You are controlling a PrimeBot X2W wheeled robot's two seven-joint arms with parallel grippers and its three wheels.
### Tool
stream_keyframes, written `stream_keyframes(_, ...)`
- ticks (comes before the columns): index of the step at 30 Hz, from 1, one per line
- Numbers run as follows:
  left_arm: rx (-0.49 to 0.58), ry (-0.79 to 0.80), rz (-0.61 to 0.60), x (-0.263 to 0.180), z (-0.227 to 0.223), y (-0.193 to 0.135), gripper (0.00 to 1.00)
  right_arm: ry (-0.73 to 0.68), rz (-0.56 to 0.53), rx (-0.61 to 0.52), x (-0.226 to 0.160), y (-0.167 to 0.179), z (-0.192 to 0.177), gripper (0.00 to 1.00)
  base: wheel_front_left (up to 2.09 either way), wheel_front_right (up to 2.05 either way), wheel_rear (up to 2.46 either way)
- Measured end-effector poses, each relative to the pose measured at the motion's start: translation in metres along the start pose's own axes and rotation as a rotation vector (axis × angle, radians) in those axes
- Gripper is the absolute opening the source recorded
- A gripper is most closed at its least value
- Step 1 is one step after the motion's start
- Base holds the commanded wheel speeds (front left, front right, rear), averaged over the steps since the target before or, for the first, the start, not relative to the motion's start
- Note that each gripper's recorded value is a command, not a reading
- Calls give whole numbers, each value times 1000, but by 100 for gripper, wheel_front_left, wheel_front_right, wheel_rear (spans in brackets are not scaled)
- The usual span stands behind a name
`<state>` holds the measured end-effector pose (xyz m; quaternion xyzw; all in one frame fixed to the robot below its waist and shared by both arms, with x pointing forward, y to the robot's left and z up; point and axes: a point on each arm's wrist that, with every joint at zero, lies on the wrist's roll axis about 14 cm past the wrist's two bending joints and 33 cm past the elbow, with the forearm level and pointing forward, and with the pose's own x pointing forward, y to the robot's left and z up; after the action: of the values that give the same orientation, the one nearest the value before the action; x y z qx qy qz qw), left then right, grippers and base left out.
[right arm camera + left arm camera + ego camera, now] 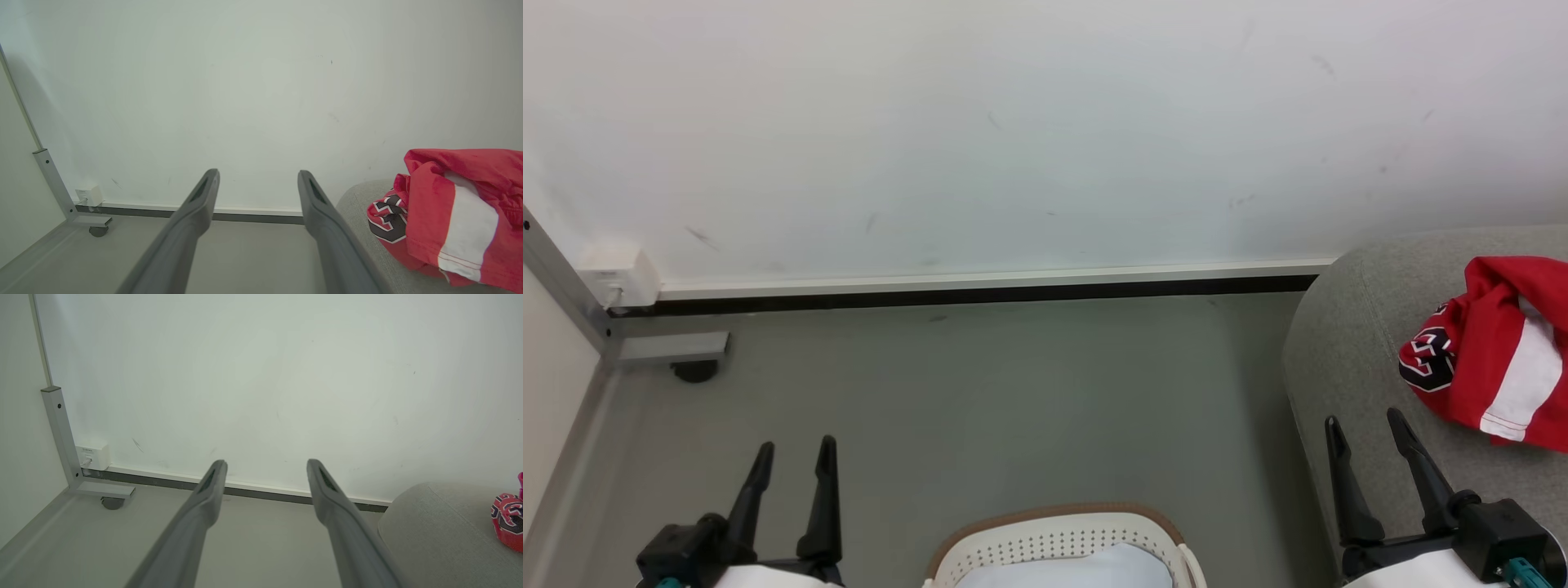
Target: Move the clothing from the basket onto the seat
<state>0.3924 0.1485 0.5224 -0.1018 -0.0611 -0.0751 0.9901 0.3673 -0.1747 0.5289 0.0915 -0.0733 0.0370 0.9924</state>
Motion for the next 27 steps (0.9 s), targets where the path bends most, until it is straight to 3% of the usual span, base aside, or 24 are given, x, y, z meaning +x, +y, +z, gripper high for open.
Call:
stream_keyframes(10,0,8,8,0,-3,2,100,0,7,7,-1,3,0,100,0,0,0)
stream_keyframes(11,-1,14,7,-1,-4,2,0,3,7,8,-2,3,-1,0,0,0,0)
stream_keyframes(16,-29,87,26,-12,-27,3,0,78,-14,29,-14,0,-24,0,0,0,0)
stream_keyframes(27,-214,111,100,-15,-31,16,0,95,-75,222,-14,-10,-28,0,0,0,0)
